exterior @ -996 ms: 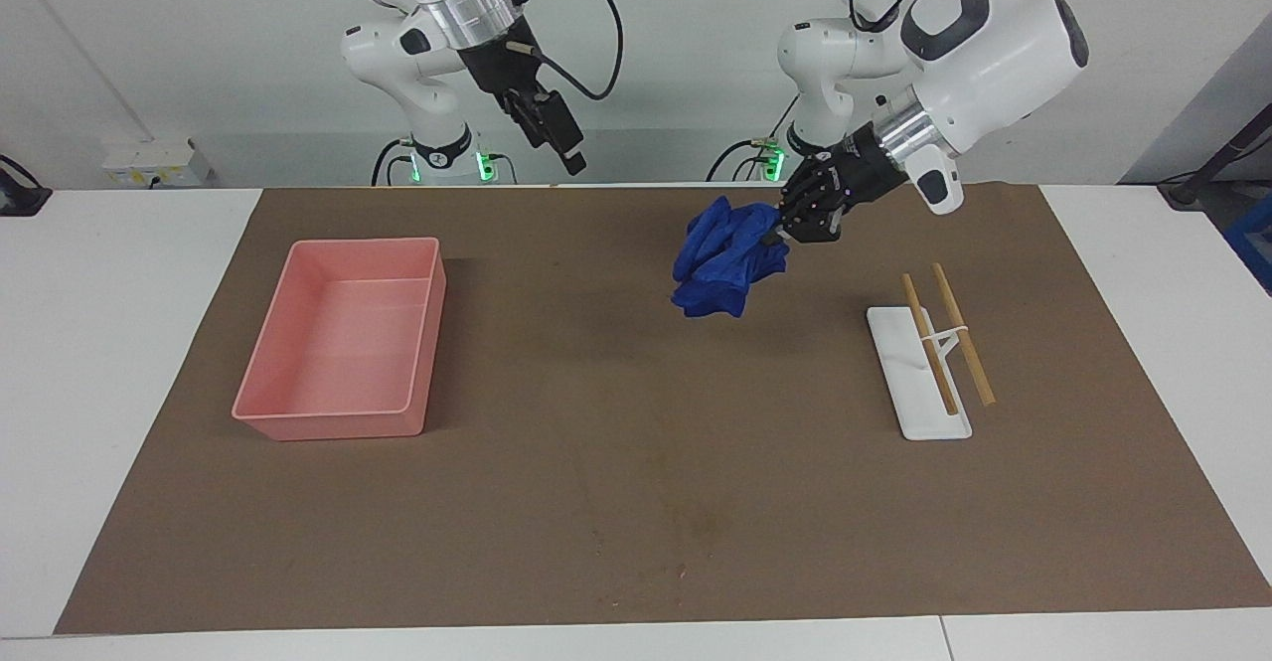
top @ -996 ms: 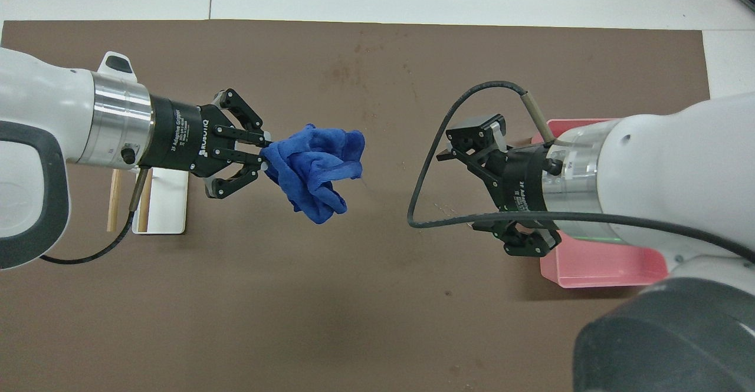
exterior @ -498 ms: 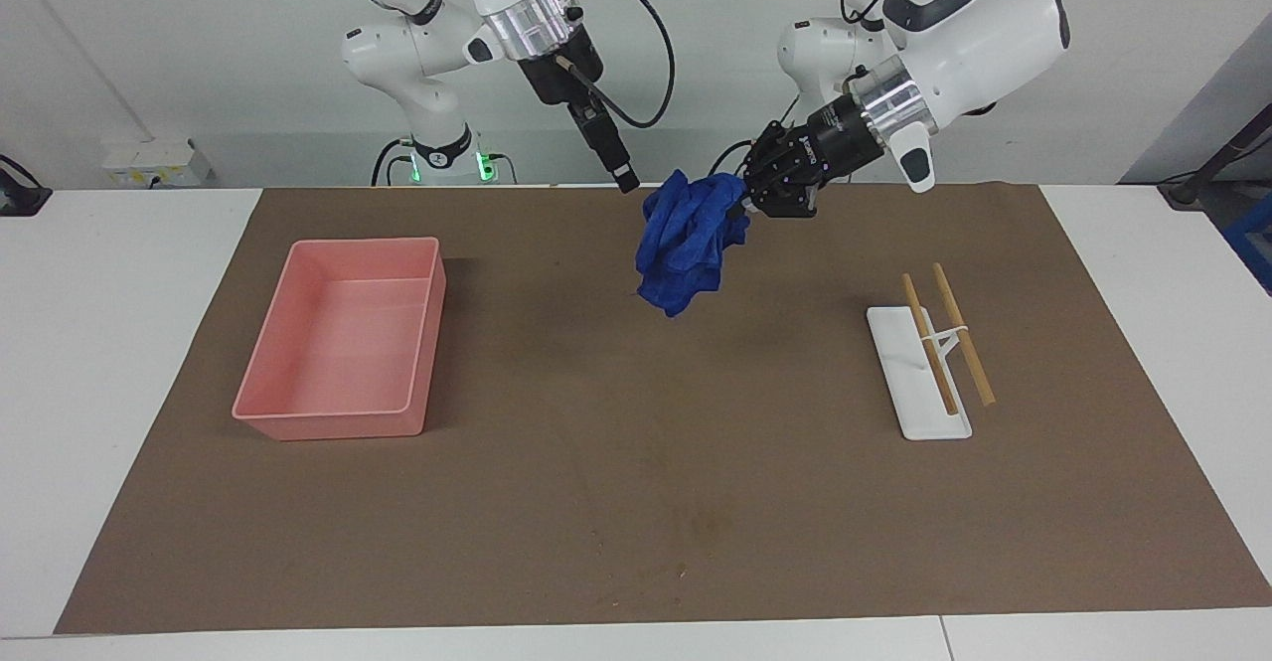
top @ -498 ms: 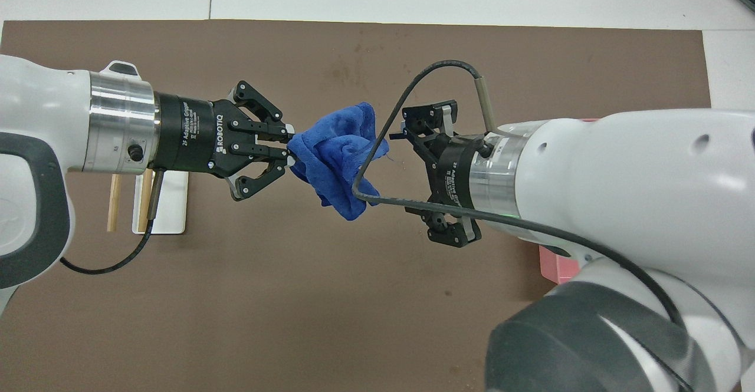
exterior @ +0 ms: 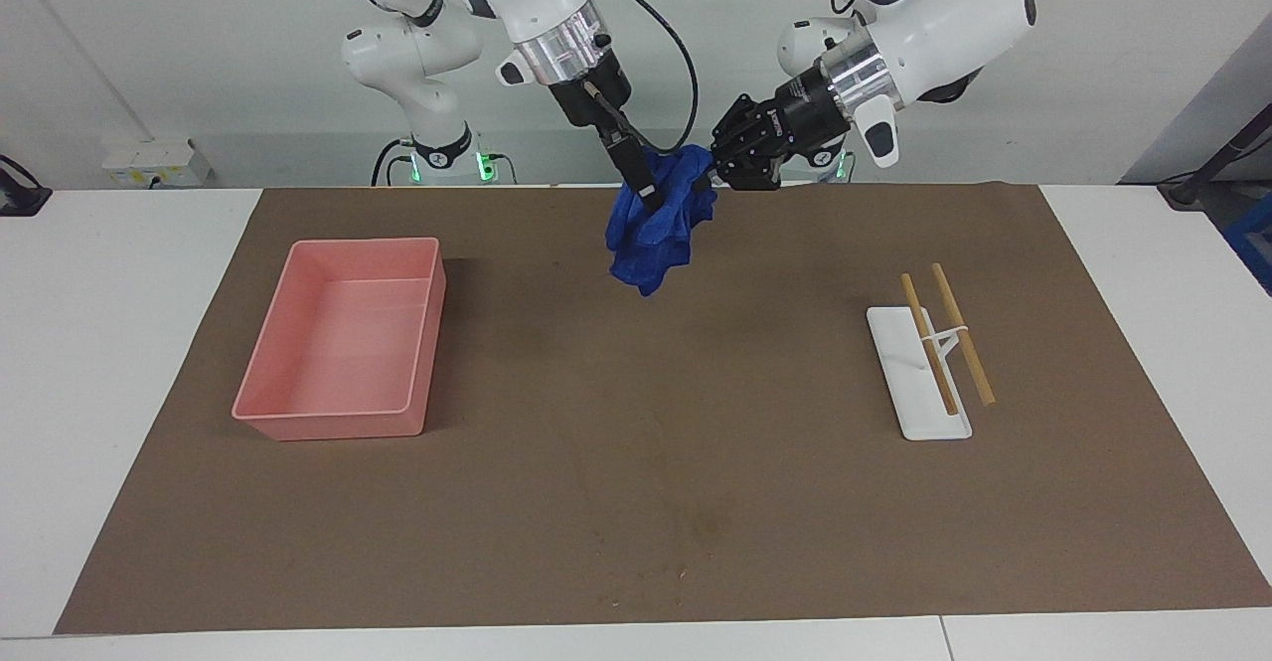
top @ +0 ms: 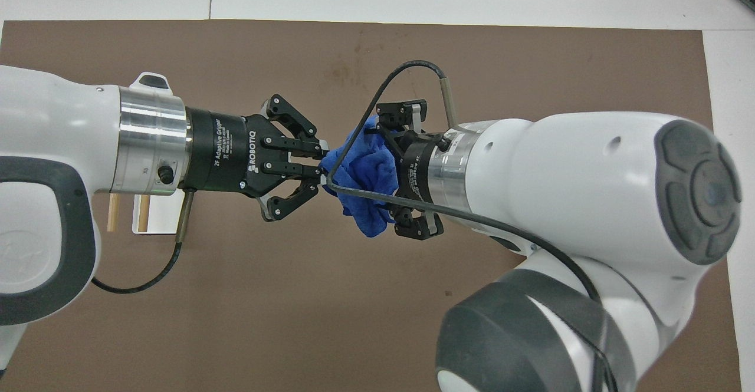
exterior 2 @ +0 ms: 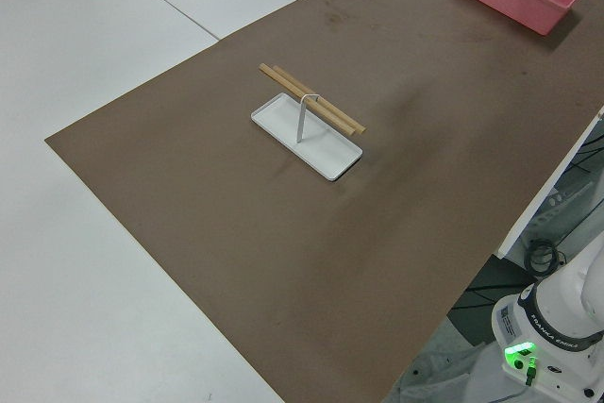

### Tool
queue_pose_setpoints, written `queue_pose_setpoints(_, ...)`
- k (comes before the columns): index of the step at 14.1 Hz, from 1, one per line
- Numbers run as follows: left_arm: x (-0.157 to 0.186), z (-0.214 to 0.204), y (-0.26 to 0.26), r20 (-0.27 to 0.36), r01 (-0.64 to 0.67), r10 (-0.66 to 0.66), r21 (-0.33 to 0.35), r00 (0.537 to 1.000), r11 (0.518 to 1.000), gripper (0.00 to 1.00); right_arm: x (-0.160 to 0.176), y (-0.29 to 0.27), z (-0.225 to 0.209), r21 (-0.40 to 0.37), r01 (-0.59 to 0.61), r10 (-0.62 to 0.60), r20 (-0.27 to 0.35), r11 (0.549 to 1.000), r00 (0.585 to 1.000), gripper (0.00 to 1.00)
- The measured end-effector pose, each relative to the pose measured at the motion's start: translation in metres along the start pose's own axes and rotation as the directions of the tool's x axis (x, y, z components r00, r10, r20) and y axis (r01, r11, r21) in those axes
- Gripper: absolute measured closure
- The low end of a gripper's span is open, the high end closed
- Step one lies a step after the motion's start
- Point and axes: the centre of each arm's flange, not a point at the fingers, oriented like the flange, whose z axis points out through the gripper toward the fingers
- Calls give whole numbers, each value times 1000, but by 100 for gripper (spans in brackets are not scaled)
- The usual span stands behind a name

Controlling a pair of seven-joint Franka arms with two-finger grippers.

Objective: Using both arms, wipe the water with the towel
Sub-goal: 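Grasp the cloth with the right gripper and open the left gripper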

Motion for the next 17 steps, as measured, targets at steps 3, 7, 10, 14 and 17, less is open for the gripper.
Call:
queue_pose_setpoints(3,-5,3,-4,0,-5,5,4,1000,1000,85,-7,0,9,9,8,-8,9,1000,1000,5)
queue_pose_setpoints(7,-5,2,-4,1,-6,6,0,1000,1000,85,-7,0,12,9,8,-9,9,1000,1000,24)
queue_pose_setpoints(10,-5,1,-3,1,-5,5,-5,1000,1000,85,-7,0,13,7,48,-48,8,999,999,59)
queue_pose_setpoints(14,-5,0,-3,1,-9,9,-6,1000,1000,77,-6,0,13,6,58,-59,7,998,998,67)
queue_pose_setpoints(17,-3,-1,-2,-24,-19,18,-12,1000,1000,42,-6,1,16,-4,62,-62,5,998,998,69)
